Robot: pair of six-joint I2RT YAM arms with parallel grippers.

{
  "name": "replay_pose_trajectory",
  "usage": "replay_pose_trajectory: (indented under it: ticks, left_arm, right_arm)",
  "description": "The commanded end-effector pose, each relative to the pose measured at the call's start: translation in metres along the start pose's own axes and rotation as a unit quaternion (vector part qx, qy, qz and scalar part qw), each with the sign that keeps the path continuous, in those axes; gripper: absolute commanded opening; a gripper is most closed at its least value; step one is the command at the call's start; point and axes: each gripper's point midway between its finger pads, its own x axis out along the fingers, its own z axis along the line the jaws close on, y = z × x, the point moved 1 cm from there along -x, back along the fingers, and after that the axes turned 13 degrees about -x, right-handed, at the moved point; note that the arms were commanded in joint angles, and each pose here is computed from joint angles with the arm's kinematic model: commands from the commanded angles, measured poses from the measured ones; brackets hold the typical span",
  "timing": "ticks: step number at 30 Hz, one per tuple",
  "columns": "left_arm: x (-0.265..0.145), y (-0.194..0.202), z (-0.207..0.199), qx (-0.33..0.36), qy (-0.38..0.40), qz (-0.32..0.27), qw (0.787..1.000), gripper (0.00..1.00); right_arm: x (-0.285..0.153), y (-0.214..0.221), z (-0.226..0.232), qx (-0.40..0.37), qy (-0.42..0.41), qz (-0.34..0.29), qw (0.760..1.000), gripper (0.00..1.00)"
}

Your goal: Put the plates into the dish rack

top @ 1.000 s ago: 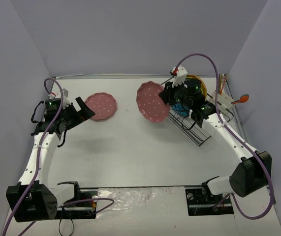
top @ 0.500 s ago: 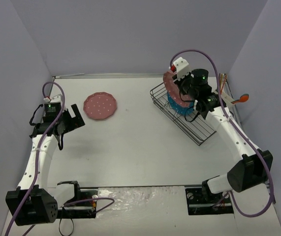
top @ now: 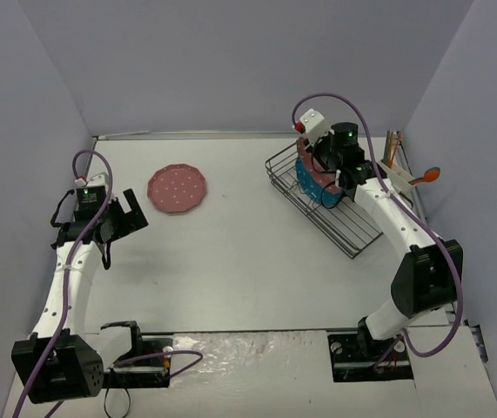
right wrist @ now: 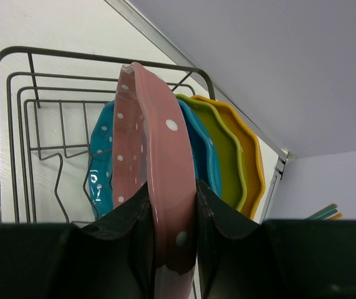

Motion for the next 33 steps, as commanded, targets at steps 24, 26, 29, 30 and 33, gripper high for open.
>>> replay_pose_trajectory:
  ticks: [24,26,29,30,33]
  left_arm:
    - [0.001,-0.016,-0.008,-0.019,0.030,-0.013,0.999,0.97]
    - [0.004,-0.014,-0.009,-0.023,0.032,-0.006,0.999,0.97]
    - [0.008,-0.013,-0.010,-0.027,0.033,0.003,0.999,0.97]
    - [0.010,-0.012,-0.010,-0.030,0.033,0.005,0.999,0.97]
    - [0.016,-0.010,-0.014,-0.046,0.035,0.018,0.998,0.97]
  right_arm:
    - [0.021,0.000,0.006,0.082,0.014,-0.087,0.993,0.42]
    - [0.016,-0.005,0.000,0.086,0.020,-0.091,0.992,0.52]
    - [0.005,-0.014,-0.009,0.091,0.030,-0.104,0.990,0.64]
    - [-0.001,-0.019,-0.013,0.095,0.033,-0.108,0.989,0.70]
    - [-0.023,-0.033,-0.026,0.117,0.047,-0.125,0.984,0.83]
